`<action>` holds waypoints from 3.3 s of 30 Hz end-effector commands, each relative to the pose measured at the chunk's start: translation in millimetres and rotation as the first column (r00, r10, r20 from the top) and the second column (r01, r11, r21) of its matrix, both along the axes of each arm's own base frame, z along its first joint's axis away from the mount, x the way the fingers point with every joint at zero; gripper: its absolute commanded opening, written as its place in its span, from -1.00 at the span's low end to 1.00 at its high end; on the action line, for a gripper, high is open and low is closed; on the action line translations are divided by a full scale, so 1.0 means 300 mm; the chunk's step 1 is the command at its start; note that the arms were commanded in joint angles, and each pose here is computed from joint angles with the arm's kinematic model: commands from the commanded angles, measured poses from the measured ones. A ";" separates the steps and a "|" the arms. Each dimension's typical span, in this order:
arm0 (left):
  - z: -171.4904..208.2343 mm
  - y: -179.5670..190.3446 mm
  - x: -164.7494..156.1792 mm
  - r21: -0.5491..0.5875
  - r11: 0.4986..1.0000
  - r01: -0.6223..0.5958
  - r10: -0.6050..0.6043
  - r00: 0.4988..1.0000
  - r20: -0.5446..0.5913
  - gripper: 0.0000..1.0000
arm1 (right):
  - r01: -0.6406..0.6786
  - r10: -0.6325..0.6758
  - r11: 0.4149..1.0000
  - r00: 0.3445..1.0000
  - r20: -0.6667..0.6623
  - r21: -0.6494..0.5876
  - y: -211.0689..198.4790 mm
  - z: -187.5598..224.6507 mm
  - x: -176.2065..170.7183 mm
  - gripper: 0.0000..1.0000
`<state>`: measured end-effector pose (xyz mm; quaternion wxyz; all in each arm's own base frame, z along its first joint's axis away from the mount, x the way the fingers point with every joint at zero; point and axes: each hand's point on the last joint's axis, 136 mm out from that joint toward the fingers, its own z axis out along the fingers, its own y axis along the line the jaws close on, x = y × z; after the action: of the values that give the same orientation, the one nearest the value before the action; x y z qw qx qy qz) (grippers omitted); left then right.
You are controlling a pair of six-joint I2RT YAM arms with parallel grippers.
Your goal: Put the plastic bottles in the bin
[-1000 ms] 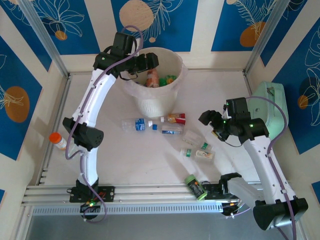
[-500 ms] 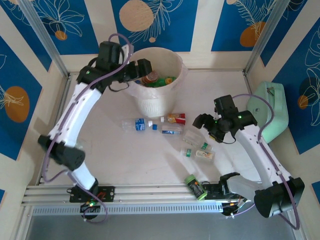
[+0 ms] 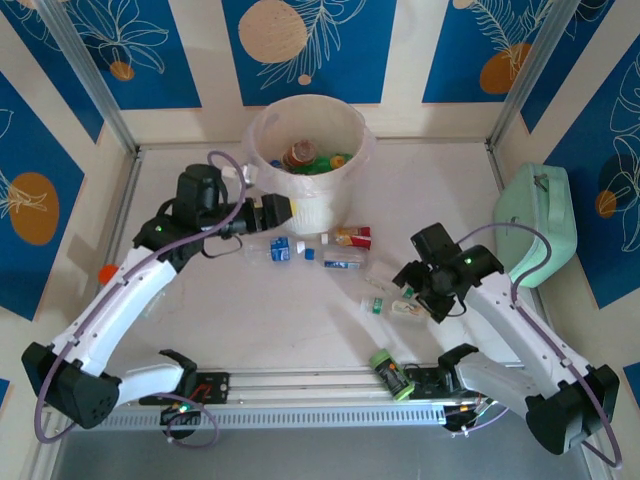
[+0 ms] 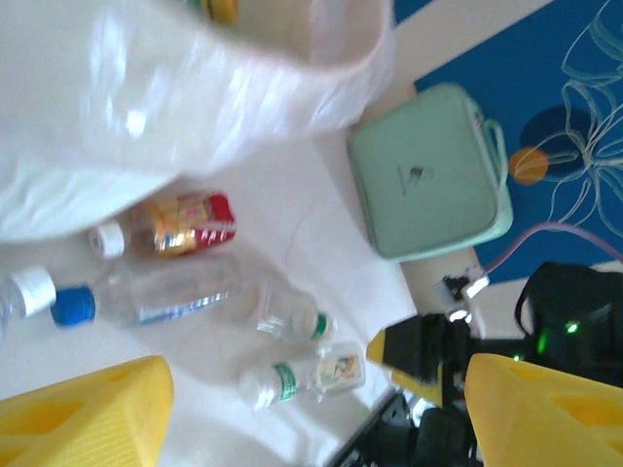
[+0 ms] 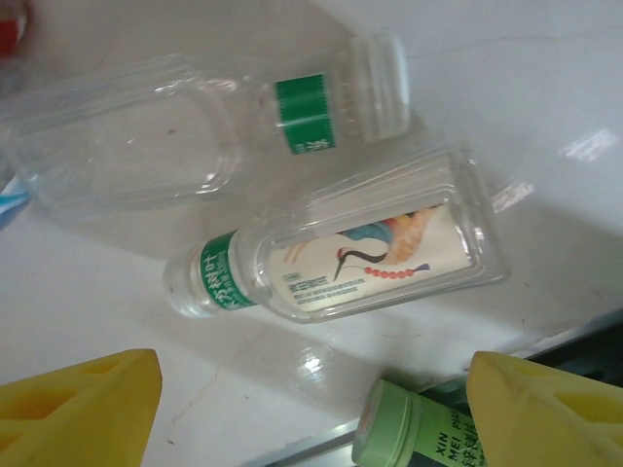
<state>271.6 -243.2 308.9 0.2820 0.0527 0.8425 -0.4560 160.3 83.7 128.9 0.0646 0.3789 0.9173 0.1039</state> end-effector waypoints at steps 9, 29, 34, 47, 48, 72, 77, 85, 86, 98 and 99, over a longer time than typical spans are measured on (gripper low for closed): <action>-0.101 -0.028 -0.138 0.020 0.995 0.098 -0.098 0.995 -0.024 0.55 | 0.289 -0.285 0.957 0.948 -0.138 0.009 0.000 -0.148 -0.036 0.63; -0.200 -0.137 -0.194 0.058 0.983 0.175 -0.171 0.983 -0.064 0.53 | 0.366 -0.353 0.929 0.922 -0.160 0.060 -0.032 -0.274 0.013 0.65; -0.206 -0.142 -0.199 0.062 0.982 0.179 -0.175 0.982 -0.067 0.52 | 0.370 -0.357 0.927 0.922 -0.153 0.066 -0.036 -0.284 0.029 0.66; -0.224 -0.134 -0.205 0.074 0.982 0.176 -0.171 0.983 -0.072 0.51 | 0.329 -0.323 0.944 0.934 -0.153 0.022 -0.056 -0.318 0.057 0.59; -0.225 -0.133 -0.205 0.075 0.982 0.176 -0.171 0.983 -0.074 0.51 | 0.326 -0.320 0.945 0.935 -0.151 0.015 -0.058 -0.320 0.059 0.57; -0.166 -0.182 -0.194 0.013 0.976 0.219 -0.219 0.975 -0.042 0.73 | -0.135 0.129 0.991 0.948 0.291 0.002 0.092 0.098 0.234 0.11; -0.113 -0.224 -0.199 -0.060 0.964 0.260 -0.261 0.965 -0.010 0.86 | -0.367 0.351 0.928 0.815 0.460 -0.058 0.247 0.347 0.297 0.11; 0.000 -0.283 -0.212 -0.156 0.935 0.319 -0.308 0.947 0.095 1.00 | -0.569 0.506 0.818 0.636 0.582 -0.090 0.460 0.587 0.330 0.11; 0.011 -0.288 -0.211 -0.164 0.932 0.323 -0.309 0.945 0.106 1.00 | -0.584 0.515 0.807 0.622 0.590 -0.089 0.477 0.601 0.329 0.11; 0.046 -0.317 -0.196 -0.166 0.929 0.330 -0.303 0.938 0.171 0.89 | -0.686 0.609 0.717 0.530 0.590 -0.124 0.617 0.685 0.301 0.12; 0.050 -0.314 -0.194 -0.164 0.932 0.324 -0.295 0.939 0.177 0.85 | -0.688 0.614 0.715 0.529 0.585 -0.128 0.620 0.685 0.300 0.12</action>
<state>214.0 -333.6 301.2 0.2424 0.1741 0.7743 -0.5580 256.7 265.7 327.7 0.2841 -0.0187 0.9153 0.2848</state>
